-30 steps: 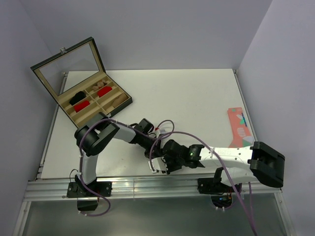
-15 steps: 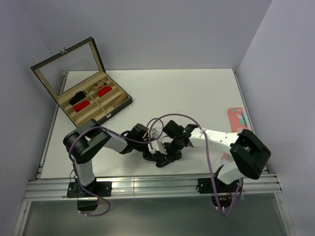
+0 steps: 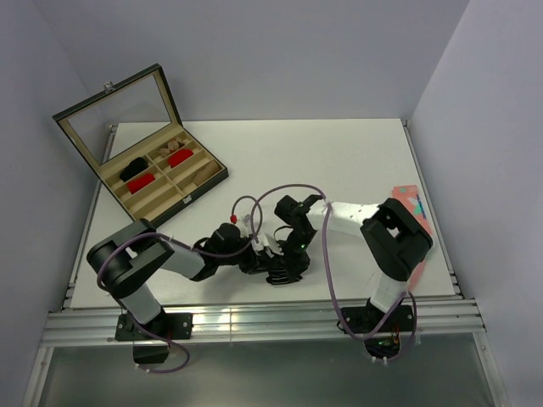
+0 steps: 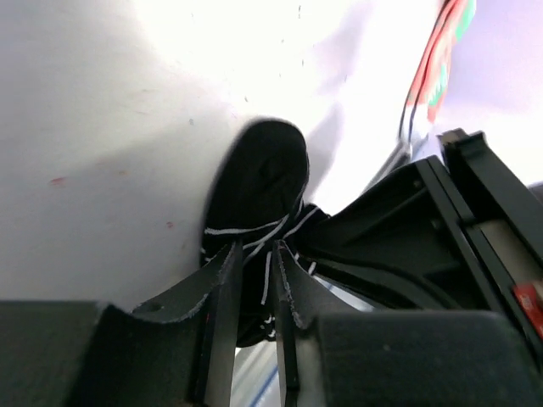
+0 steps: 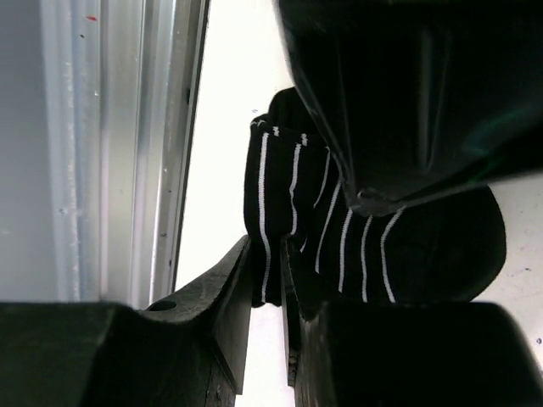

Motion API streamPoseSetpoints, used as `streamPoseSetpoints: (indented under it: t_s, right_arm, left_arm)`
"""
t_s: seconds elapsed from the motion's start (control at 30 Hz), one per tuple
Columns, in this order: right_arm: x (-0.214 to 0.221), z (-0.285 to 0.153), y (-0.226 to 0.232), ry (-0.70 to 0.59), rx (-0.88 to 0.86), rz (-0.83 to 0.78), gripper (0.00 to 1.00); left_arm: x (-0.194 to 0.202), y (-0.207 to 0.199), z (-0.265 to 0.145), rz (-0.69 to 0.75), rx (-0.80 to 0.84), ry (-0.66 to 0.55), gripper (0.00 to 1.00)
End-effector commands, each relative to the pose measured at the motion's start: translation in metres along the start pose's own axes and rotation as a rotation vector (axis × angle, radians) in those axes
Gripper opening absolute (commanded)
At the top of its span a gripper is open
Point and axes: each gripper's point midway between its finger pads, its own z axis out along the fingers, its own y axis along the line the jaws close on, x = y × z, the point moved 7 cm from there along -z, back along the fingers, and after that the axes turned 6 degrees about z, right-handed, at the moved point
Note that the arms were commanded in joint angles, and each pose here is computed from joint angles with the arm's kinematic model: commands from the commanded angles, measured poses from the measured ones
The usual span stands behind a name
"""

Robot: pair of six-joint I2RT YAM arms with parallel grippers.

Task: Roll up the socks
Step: Roll the sock at the center of the board.

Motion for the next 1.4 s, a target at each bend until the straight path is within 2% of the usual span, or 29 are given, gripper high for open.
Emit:
streamPoseSetpoints:
  t_s: [0.0, 0.37, 0.63, 0.77, 1.03, 1.2, 1.37]
  right_arm:
    - [-0.001, -0.006, 0.000, -0.002, -0.072, 0.078, 0.24]
    - [-0.005, -0.010, -0.024, 0.020, -0.158, 0.250, 0.24]
    - [-0.003, -0.009, -0.044, 0.051, -0.139, 0.370, 0.24]
    - [-0.005, -0.009, -0.051, 0.066, -0.119, 0.408, 0.23]
    - [-0.004, -0.007, -0.058, 0.097, -0.098, 0.459, 0.23]
    - [-0.003, -0.006, -0.059, 0.110, -0.097, 0.470, 0.23]
    - [-0.006, -0.007, -0.062, 0.111, -0.091, 0.479, 0.23]
  left_arm:
    - [-0.014, -0.015, -0.005, 0.106, 0.052, -0.168, 0.26]
    - [-0.007, -0.025, -0.030, 0.253, 0.055, -0.386, 0.27]
    - [0.013, -0.025, -0.042, 0.323, 0.048, -0.451, 0.27]
    - [0.020, -0.027, -0.044, 0.414, 0.031, -0.482, 0.27]
    - [0.021, -0.032, -0.033, 0.671, -0.074, -0.423, 0.29]
    - [0.018, -0.041, -0.027, 0.784, -0.074, -0.394, 0.35]
    - [0.021, -0.041, -0.011, 0.872, -0.092, -0.287, 0.36]
